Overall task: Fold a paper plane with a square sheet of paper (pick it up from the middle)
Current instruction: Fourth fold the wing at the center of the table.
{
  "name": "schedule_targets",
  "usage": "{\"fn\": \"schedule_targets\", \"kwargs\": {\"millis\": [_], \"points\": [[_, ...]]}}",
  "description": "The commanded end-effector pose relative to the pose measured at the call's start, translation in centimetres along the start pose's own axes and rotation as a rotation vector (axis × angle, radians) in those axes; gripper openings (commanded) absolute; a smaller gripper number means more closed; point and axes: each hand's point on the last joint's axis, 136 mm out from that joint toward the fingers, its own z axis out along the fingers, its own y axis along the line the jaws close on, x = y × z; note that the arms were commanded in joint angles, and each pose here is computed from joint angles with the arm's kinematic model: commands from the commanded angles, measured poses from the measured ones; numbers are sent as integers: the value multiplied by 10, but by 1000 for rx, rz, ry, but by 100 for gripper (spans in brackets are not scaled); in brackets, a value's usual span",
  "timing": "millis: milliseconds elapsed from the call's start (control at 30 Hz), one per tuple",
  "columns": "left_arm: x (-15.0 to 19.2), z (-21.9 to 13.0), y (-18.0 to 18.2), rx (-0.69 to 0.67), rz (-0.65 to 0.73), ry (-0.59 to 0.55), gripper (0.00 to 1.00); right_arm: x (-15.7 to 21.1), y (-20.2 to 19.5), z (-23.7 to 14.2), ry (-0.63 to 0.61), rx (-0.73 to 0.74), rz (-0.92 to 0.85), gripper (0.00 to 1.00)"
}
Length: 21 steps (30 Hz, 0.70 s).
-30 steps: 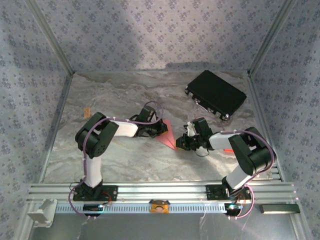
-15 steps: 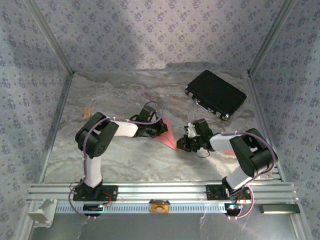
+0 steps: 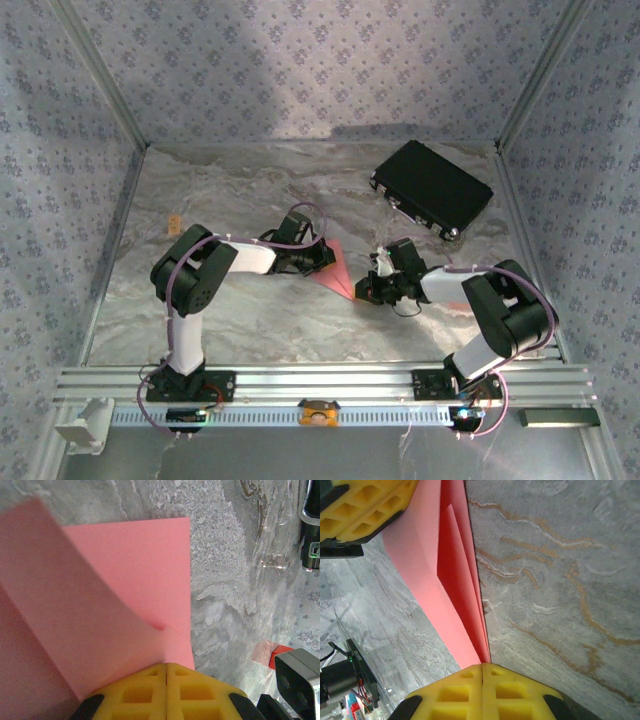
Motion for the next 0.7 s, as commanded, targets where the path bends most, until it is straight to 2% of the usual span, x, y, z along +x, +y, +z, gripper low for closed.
{"fn": "schedule_targets", "kwargs": {"millis": [0,67,200,467,567,667], "points": [[3,5,23,-67,-22,9,6,23,-20,-2,53,73,47,12],[4,5,24,-69,-22,11,6,25,-20,-3,55,73,47,12],[3,5,24,-68,-24,10,6,29,-23,-2,60,72,56,5],[4,5,24,-67,-24,12,6,31,-25,-4,56,85,67,12],[4,5,25,-68,-24,10,6,33,-25,-5,54,82,63,8],[4,6,24,-65,-24,11,6,33,-28,-5,52,93,67,8]]}}
